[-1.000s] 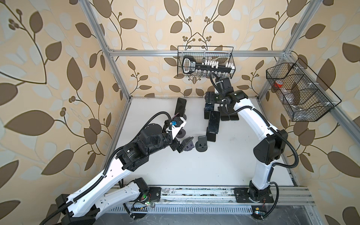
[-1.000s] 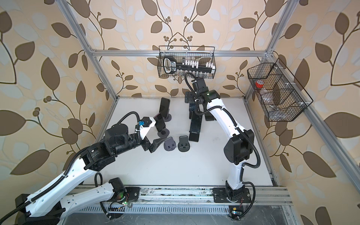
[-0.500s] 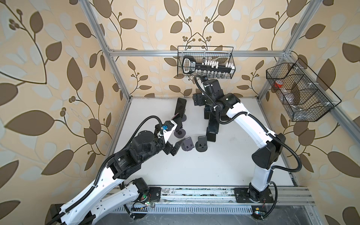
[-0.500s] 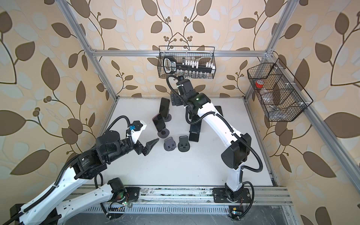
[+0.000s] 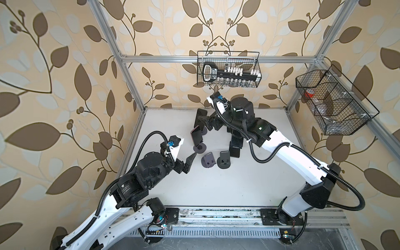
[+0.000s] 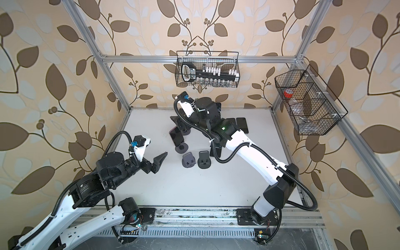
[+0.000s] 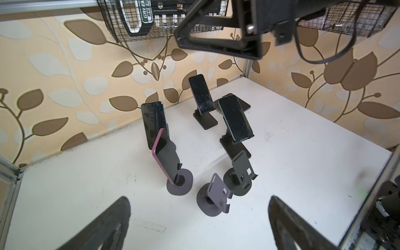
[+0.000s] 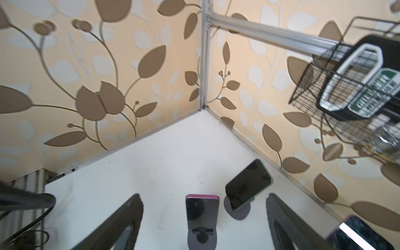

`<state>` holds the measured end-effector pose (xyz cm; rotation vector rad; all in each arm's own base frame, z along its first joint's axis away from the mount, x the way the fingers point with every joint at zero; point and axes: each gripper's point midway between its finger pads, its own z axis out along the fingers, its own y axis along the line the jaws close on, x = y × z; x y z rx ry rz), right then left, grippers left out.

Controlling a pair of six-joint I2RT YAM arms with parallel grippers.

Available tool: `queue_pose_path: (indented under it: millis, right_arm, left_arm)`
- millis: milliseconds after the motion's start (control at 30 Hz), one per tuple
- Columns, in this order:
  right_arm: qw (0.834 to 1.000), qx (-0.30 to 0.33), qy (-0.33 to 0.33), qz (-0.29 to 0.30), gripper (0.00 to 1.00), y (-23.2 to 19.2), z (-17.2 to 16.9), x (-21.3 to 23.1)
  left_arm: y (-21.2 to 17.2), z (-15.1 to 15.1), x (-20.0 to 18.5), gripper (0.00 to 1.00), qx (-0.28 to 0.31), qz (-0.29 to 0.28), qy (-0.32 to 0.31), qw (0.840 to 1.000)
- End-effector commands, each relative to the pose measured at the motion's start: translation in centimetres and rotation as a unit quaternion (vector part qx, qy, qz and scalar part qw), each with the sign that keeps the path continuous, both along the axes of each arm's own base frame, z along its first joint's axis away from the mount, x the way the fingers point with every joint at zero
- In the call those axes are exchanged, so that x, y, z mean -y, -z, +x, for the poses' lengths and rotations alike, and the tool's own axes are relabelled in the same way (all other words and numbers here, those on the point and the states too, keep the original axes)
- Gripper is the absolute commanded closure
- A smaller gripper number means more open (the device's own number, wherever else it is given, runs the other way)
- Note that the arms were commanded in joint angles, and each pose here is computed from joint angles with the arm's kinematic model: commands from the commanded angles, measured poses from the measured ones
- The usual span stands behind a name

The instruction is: Remove the phone from the phone stand

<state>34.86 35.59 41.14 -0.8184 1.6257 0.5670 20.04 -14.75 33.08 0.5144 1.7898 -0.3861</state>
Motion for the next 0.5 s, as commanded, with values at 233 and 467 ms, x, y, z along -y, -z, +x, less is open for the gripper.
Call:
queue_pose_path:
  millis: [233, 467]
  right_arm:
    - [0.978, 0.063, -0.198, 0.006, 0.18, -2.3, -7.0, -1.9]
    - [0.973, 0.057, -0.222, -0.011, 0.17, -0.3, -9.2, -0.7]
  left_arm:
    - [1.4, 1.0, -1.6, 0.02, -0.026, -0.037, -0.072, 0.996]
    - [2.2, 1.6, -2.2, 0.02, -0.030, -0.039, -0.102, 0.994]
